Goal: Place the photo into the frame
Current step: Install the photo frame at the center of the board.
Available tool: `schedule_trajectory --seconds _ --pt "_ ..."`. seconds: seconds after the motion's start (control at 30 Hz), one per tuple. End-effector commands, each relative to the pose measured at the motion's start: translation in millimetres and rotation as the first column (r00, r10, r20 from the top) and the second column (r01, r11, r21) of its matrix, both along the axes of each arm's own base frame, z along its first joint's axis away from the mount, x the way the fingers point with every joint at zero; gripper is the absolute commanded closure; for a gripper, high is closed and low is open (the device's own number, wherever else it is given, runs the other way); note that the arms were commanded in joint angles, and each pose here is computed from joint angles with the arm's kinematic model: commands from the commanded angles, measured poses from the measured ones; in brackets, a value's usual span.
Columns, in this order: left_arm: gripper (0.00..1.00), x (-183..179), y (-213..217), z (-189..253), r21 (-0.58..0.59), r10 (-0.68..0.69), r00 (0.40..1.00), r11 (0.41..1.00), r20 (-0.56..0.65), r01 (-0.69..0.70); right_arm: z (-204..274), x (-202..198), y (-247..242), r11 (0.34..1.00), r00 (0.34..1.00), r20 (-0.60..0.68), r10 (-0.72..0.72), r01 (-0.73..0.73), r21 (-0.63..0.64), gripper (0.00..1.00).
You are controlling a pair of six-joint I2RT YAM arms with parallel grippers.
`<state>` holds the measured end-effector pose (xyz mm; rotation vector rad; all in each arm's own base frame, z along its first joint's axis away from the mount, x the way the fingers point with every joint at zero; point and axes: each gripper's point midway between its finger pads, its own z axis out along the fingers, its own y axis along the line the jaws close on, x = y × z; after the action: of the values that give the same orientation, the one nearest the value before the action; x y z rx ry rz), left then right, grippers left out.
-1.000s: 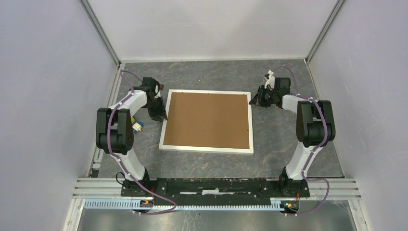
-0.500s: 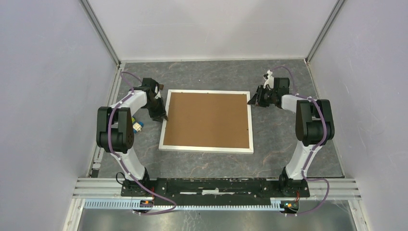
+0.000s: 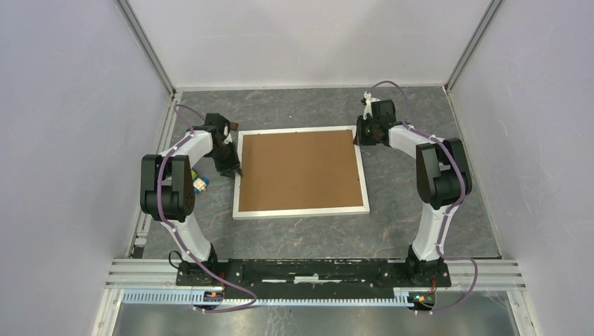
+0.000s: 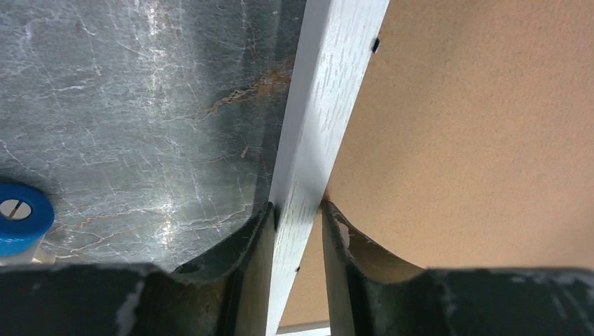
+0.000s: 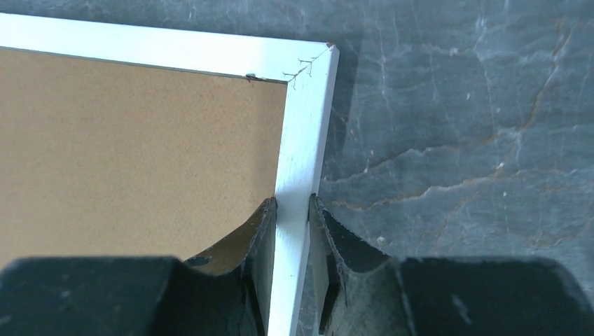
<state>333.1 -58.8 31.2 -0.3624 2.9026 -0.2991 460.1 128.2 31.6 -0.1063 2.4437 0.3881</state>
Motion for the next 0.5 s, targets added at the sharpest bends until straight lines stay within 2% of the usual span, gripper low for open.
schedule_trajectory --seconds 0.0,0.17,0.23,0.47 --pt "0.63 -0.8 -7.0 -8.2 -0.016 -0.064 0.998 0.998 -0.016 0.063 -85.6 -69.2 -16.0 0.958 0.949 -0.313 0.025 -0.112 -0.263 0.7" --pt "0.63 -0.3 -8.5 -7.0 -0.022 -0.066 0.998 0.998 -0.012 0.066 -86.8 -67.2 -15.6 0.901 0.943 -0.333 -0.003 -0.142 -0.41 0.7" --pt "0.63 -0.4 -9.1 -6.4 -0.026 -0.067 0.998 0.997 -0.011 0.066 -85.5 -67.5 -16.0 0.856 0.944 -0.33 -0.02 -0.155 -0.494 0.69" --pt "0.63 -1.6 -9.9 -7.0 -0.03 -0.064 0.998 0.998 -0.015 0.064 -84.2 -79.1 11.2 0.581 0.955 -0.294 -0.034 -0.22 -0.784 0.72"
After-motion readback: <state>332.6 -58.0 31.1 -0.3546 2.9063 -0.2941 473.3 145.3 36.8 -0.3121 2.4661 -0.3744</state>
